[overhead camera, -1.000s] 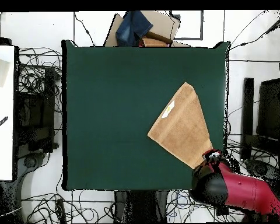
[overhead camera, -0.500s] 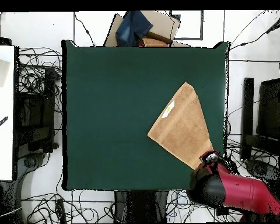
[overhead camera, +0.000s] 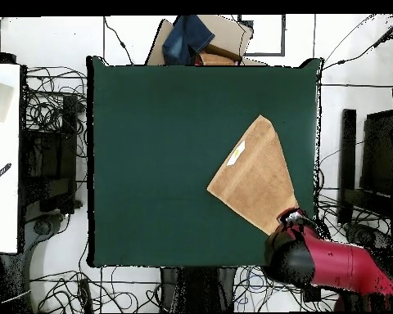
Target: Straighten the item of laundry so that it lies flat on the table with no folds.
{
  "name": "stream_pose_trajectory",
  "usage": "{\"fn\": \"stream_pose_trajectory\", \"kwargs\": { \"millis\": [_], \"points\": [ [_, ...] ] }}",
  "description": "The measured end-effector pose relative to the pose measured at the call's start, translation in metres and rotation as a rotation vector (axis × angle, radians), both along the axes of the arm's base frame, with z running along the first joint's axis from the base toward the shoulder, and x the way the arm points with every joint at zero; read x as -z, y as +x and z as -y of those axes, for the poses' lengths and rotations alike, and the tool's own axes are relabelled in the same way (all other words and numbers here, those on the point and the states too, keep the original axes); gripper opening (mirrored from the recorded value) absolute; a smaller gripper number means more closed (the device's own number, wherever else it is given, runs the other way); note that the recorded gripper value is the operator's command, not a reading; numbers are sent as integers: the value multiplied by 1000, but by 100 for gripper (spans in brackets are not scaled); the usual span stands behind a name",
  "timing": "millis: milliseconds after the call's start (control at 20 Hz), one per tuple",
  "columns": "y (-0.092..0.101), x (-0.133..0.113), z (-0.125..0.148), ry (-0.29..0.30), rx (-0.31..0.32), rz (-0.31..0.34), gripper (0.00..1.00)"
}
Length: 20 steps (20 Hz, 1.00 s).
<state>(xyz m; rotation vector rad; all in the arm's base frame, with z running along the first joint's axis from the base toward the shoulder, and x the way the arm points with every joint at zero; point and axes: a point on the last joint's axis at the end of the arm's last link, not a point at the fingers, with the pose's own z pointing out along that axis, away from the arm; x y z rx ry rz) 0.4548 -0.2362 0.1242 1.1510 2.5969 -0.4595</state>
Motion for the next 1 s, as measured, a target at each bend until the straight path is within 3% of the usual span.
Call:
{"fn": "stream_pose_trajectory", "kwargs": {
  "millis": [100,300,550,700,1000],
  "points": [
    [2,2,3,18,7,15,100],
    [6,14,24,108,73,84,100],
    [2,28,41,242,193,138,100],
    [3,31,40,323,246,166,100],
    [9,34,16,425,247,197,100]
  ]
}}
